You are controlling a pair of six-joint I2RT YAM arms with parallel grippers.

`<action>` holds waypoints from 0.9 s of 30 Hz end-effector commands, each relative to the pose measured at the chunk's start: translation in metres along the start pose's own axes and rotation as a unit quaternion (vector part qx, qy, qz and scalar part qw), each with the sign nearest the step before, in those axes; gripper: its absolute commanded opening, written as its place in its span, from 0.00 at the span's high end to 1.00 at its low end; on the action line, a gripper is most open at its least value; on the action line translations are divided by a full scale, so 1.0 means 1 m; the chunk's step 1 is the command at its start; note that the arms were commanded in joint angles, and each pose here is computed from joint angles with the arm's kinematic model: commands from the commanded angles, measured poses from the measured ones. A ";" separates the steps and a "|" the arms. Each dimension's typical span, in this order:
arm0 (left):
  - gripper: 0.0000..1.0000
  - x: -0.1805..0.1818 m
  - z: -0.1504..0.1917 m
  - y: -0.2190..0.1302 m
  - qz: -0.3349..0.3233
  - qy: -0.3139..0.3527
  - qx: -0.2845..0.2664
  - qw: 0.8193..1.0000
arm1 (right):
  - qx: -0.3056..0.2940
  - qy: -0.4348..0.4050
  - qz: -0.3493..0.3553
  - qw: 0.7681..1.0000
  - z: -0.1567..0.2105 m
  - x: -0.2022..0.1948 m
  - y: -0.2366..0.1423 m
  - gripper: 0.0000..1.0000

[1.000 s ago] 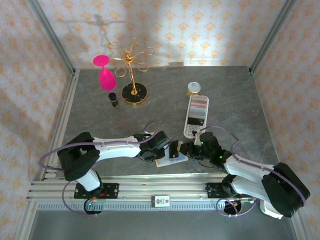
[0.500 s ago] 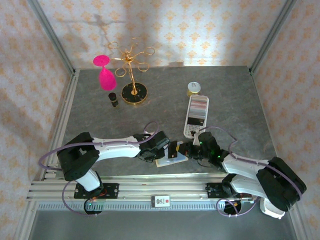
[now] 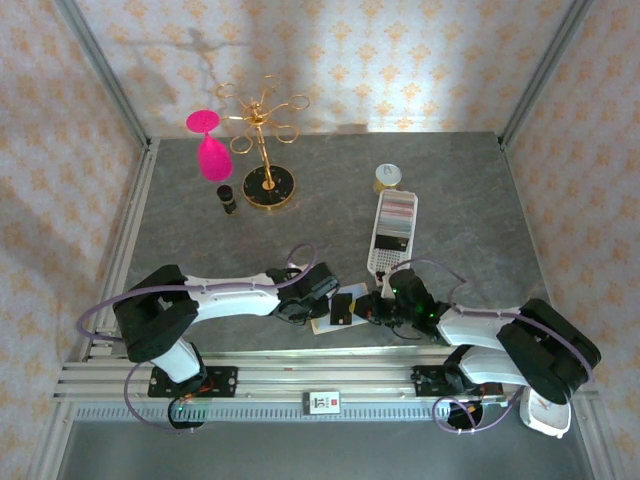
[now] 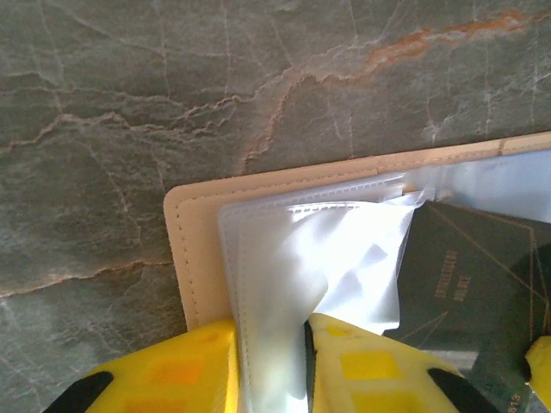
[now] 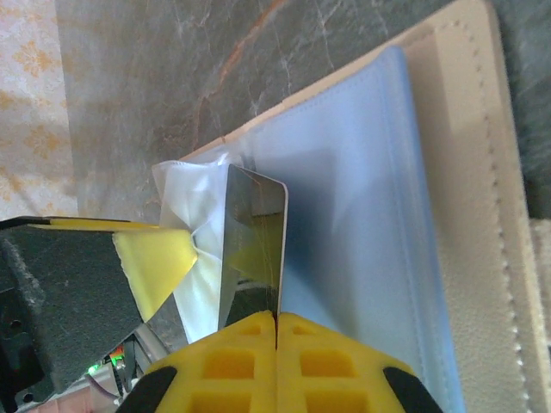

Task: Put the credit cards into the card holder

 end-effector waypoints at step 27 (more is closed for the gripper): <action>0.79 0.033 0.019 0.009 -0.021 -0.011 0.020 1.000 | -0.101 -0.036 -0.004 0.994 -0.024 0.031 -0.014 1.00</action>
Point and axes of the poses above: each hand's point on the last joint's axis, 136 mm out from that joint toward the fingers, its own y axis out along the fingers, its own x axis along the line the jaws close on, z = x × y, the point moved 8 cm from there along -y, back along the fingers, and after that the axes turned 5 degrees about y, right-handed, at the moved point
